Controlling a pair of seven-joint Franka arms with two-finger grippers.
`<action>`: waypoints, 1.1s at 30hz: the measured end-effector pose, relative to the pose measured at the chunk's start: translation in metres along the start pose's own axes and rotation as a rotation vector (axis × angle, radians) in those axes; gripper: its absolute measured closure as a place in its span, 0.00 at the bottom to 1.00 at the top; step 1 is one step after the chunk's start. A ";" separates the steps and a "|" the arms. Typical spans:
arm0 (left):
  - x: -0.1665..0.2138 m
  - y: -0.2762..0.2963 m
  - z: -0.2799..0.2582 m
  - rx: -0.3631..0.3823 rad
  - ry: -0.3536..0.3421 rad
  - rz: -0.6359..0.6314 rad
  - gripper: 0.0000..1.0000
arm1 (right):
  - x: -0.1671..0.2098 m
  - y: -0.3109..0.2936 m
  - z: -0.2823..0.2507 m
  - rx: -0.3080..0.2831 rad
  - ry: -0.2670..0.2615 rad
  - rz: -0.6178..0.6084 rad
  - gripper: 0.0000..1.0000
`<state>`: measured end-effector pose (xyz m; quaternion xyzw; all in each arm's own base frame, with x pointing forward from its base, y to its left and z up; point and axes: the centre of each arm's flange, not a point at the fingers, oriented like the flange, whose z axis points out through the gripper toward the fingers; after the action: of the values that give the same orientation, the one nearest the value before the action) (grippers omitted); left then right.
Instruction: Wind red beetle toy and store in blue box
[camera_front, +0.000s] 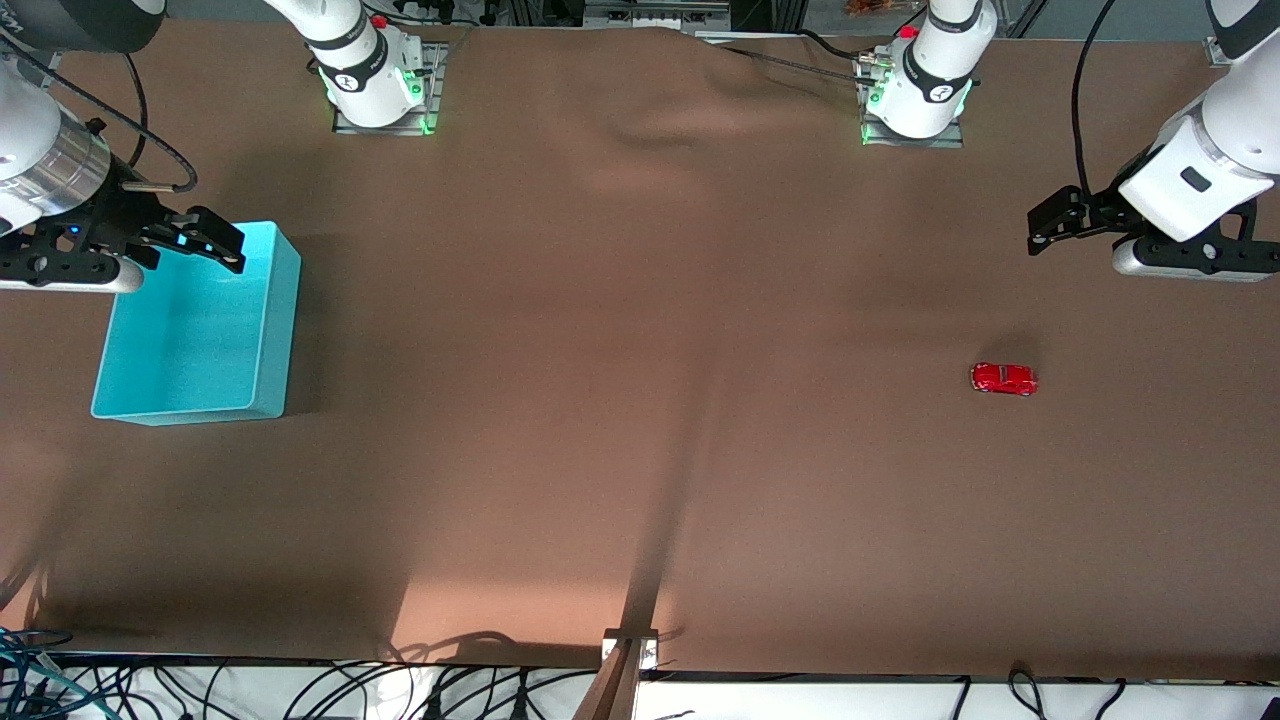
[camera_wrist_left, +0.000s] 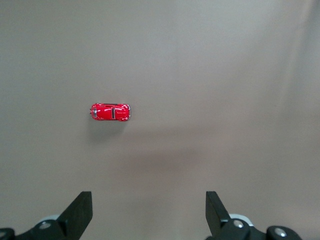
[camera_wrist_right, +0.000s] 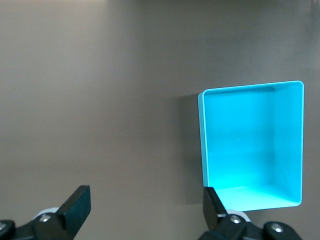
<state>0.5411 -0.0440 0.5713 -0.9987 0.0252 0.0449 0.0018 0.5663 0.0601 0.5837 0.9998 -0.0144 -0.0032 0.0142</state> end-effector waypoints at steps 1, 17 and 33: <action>0.000 0.000 0.002 0.000 -0.004 0.000 0.00 | 0.000 0.000 0.000 0.000 0.000 0.000 0.00; 0.010 -0.028 0.024 -0.013 -0.042 0.305 0.00 | 0.000 0.000 0.000 0.000 0.000 0.000 0.00; 0.037 -0.060 0.077 -0.055 -0.086 0.743 0.00 | 0.000 0.000 0.000 0.000 0.000 0.000 0.00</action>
<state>0.5742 0.0147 0.4915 -0.9184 0.3843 0.0853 -0.0404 0.5663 0.0600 0.5837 0.9998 -0.0144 -0.0032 0.0142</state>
